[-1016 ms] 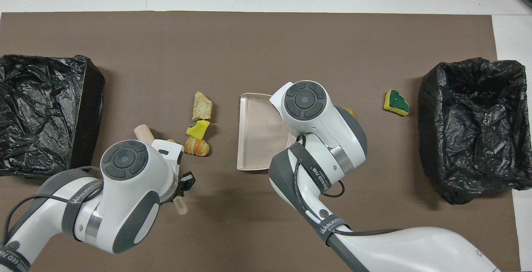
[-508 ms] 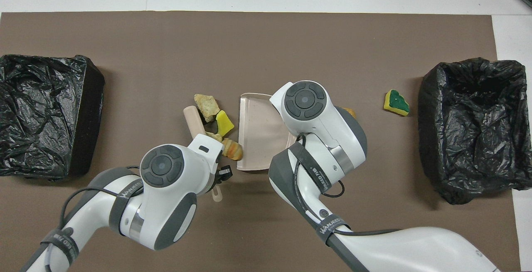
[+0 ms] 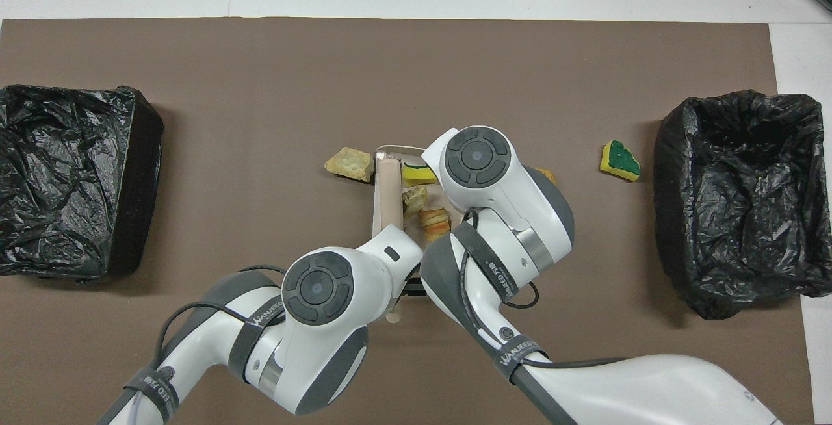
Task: Sweep and dump trash in bin
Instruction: 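Sweep the bread and sponge pieces toward the dustpan with the left gripper, then sweep the remaining pieces into the dustpan with the brush in the left gripper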
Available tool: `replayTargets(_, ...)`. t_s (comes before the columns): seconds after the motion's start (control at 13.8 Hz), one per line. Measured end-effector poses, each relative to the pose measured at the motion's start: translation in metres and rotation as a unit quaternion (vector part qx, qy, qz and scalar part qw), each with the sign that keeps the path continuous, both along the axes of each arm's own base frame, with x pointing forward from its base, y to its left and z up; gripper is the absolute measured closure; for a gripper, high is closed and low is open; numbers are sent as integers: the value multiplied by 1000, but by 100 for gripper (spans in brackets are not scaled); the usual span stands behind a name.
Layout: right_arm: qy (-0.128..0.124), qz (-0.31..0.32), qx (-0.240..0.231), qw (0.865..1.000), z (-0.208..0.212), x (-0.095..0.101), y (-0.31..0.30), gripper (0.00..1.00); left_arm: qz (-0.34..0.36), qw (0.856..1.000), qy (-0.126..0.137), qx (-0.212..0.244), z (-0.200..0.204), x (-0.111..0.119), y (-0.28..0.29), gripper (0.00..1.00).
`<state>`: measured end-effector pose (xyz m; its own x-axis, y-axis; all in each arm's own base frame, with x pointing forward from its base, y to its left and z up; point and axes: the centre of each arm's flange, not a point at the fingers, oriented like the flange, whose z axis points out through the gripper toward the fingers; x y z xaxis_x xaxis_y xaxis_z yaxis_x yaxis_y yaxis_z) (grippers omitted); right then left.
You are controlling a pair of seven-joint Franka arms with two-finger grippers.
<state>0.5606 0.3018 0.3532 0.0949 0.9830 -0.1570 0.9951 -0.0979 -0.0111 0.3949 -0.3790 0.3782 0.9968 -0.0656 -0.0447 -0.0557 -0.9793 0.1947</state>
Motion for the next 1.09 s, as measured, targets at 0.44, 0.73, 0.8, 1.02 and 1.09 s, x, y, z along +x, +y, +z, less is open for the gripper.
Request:
replayTargets(0.44,0,0,0,1000,0,0,0,68,-27,999,28,13,16,62,79,74)
replayTargets(0.73,0,0,0,1000,0,0,0,68,-63,996,46,33,50,103,140,74)
replayTargets(0.8,0,0,0,1000,0,0,0,68,-69,996,41,45,50,111,153,74)
replayTargets(1.02,0,0,0,1000,0,0,0,68,-97,991,39,79,32,136,194,74)
replayTargets(1.09,0,0,0,1000,0,0,0,68,-107,990,43,86,22,144,207,74)
